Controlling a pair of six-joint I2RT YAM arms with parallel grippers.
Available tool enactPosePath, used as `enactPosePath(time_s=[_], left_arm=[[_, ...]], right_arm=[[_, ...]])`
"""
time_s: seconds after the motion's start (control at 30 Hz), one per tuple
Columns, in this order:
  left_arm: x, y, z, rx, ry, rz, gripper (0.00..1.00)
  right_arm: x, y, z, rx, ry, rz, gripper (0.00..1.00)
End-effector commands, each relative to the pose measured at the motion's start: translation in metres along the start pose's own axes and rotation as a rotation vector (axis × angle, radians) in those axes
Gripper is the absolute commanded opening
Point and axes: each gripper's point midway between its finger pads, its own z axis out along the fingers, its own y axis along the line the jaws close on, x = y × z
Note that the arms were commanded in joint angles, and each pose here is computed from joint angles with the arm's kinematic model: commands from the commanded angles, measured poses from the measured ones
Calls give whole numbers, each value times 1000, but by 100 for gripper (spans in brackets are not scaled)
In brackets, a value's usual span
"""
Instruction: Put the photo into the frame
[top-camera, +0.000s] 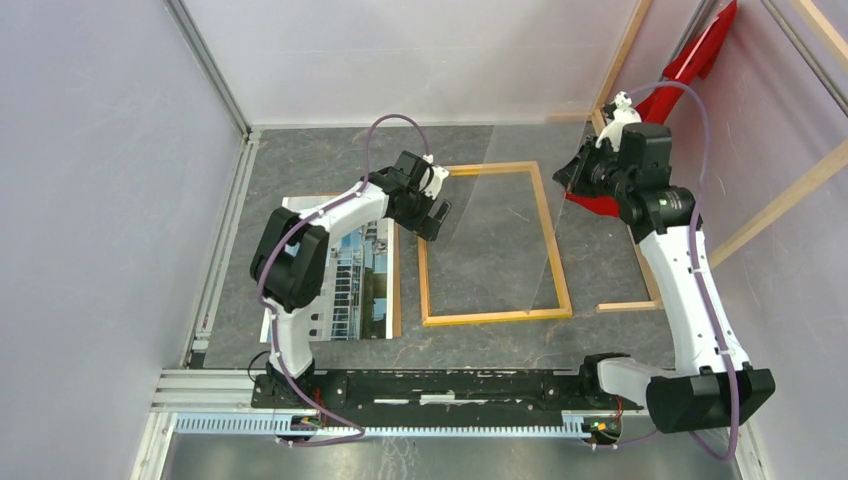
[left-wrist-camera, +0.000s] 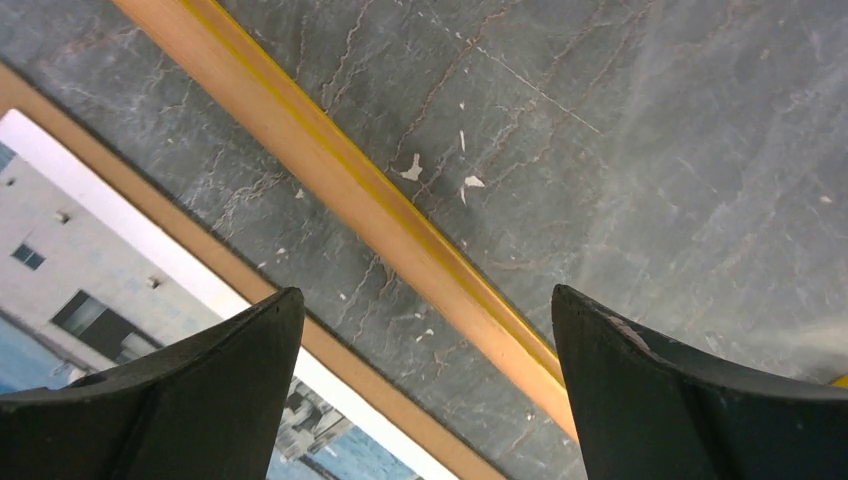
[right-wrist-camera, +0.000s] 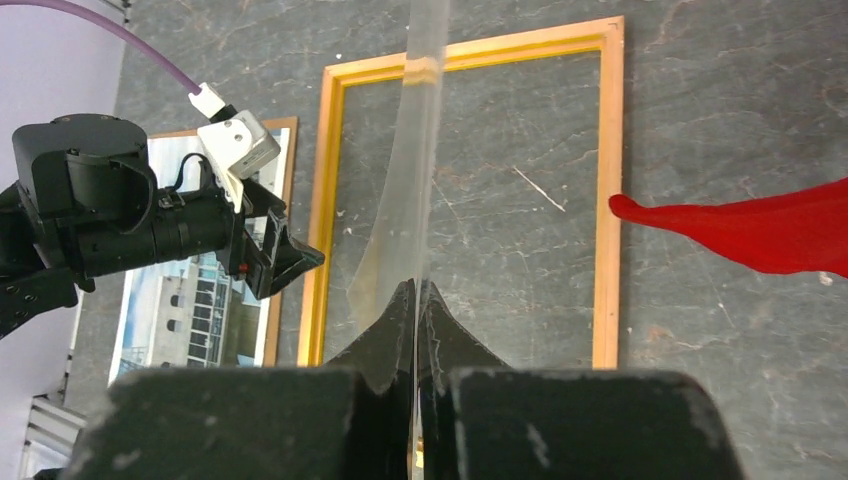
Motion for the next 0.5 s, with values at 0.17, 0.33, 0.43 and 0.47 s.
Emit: enactPosePath(time_s=[0.17, 0.33, 0.43, 0.47], left_arm=[[-2, 4, 18, -43, -25, -72, 87], [32, 10, 27, -73, 33, -35, 65], [48, 15, 31, -97, 64, -6, 54], [53, 15, 33, -99, 76, 3, 52]], right_arm=[[-20, -2, -4, 30, -5, -74, 0], [-17, 0, 3, 6, 13, -67, 0], [-23, 4, 2, -1, 2, -67, 0], [-24, 4, 2, -2, 0, -64, 0]])
